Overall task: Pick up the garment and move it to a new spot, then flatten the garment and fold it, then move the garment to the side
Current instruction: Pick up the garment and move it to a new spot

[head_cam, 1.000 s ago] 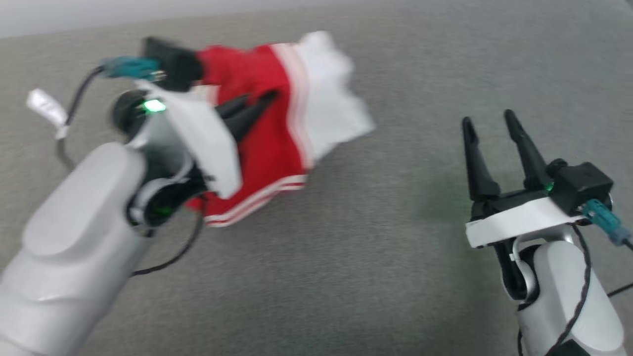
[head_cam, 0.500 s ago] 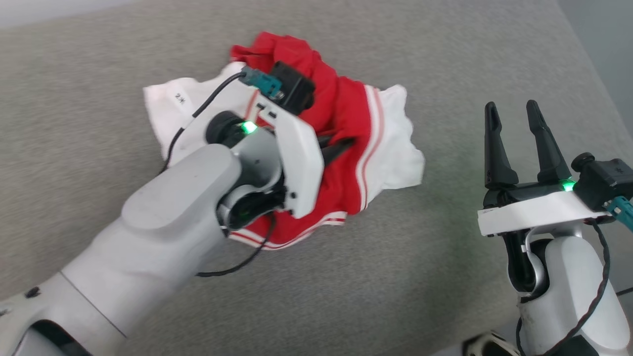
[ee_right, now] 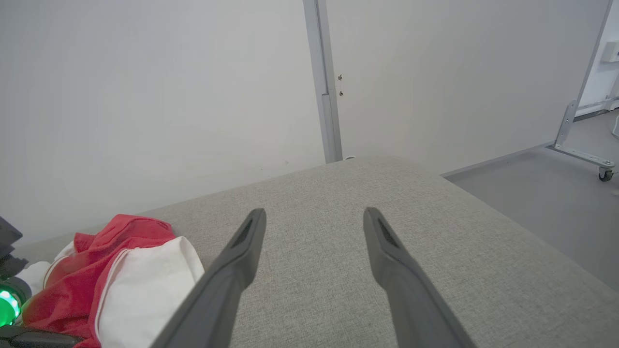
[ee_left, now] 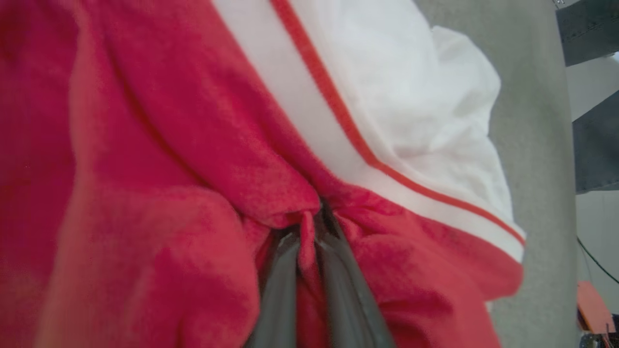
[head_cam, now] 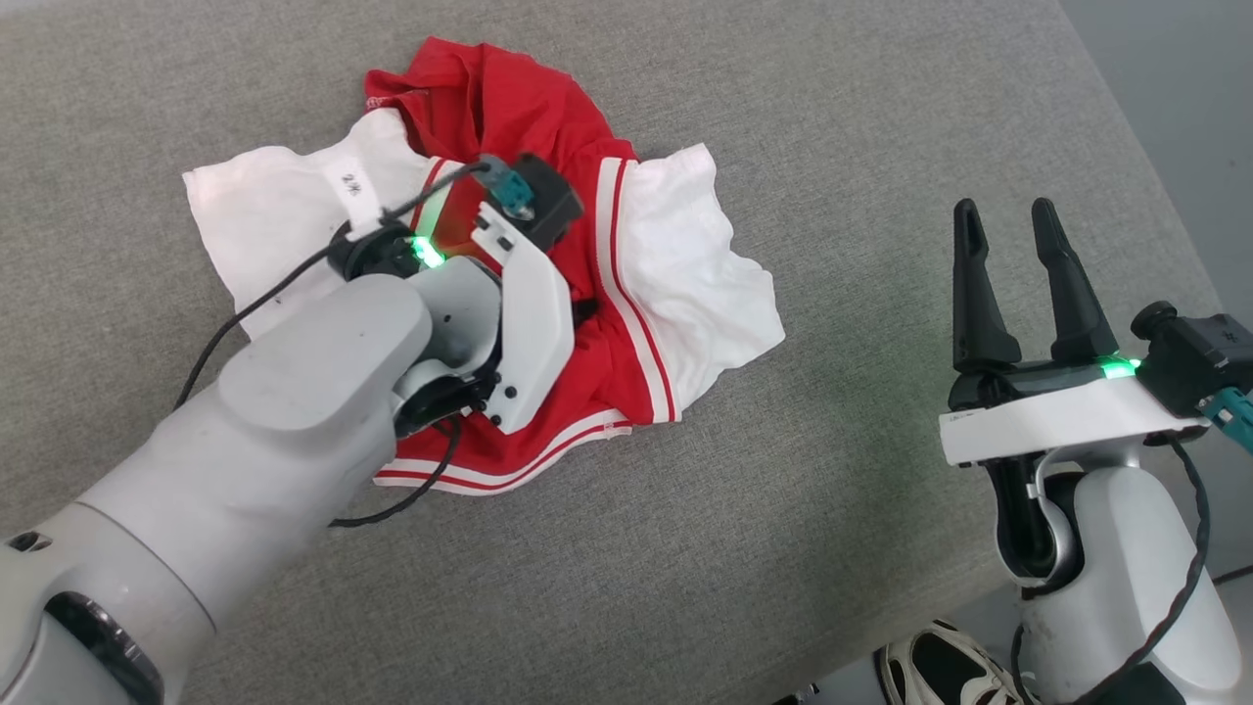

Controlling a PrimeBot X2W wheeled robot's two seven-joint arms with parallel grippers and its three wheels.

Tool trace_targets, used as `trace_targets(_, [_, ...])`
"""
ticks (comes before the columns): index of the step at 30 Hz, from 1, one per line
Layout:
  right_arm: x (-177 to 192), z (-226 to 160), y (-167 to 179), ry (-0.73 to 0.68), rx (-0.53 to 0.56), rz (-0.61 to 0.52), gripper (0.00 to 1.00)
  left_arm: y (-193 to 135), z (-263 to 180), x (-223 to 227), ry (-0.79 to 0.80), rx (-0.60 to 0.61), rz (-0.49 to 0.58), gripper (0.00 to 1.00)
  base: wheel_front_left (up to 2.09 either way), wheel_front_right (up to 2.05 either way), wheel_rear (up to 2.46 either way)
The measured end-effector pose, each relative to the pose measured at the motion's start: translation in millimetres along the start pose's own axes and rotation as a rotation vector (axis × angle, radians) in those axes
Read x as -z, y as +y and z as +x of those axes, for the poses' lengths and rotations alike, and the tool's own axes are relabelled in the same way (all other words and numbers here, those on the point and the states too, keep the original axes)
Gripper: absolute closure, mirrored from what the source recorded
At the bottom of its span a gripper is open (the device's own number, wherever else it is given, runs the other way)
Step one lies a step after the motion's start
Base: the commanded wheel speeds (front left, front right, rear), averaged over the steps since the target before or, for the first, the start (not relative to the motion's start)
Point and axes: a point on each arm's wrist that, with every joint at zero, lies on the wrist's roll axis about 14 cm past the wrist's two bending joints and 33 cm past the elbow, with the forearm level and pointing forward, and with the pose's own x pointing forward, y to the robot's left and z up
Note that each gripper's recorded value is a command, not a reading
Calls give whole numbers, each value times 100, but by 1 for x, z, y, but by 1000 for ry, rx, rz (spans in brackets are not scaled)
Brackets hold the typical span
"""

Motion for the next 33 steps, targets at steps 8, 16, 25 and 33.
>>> trace_targets(8, [1, 7, 13, -3, -37, 2, 0, 1, -4, -5, -52, -27, 32, 7, 0, 0, 0])
trace_targets(16, [4, 9, 37, -3, -104, -13, 0, 7, -41, -31, -245, -89, 9, 0, 0, 0, 0])
trace_targets(25, [1, 6, 67, -13, -198, -30, 0, 32, -112, -21, -486, -246, -140, 0, 0, 0, 0])
trace_targets(33, [4, 0, 88, 1, -292, -65, 0, 60, -172, 60, -576, -504, -388, 0, 0, 0, 0])
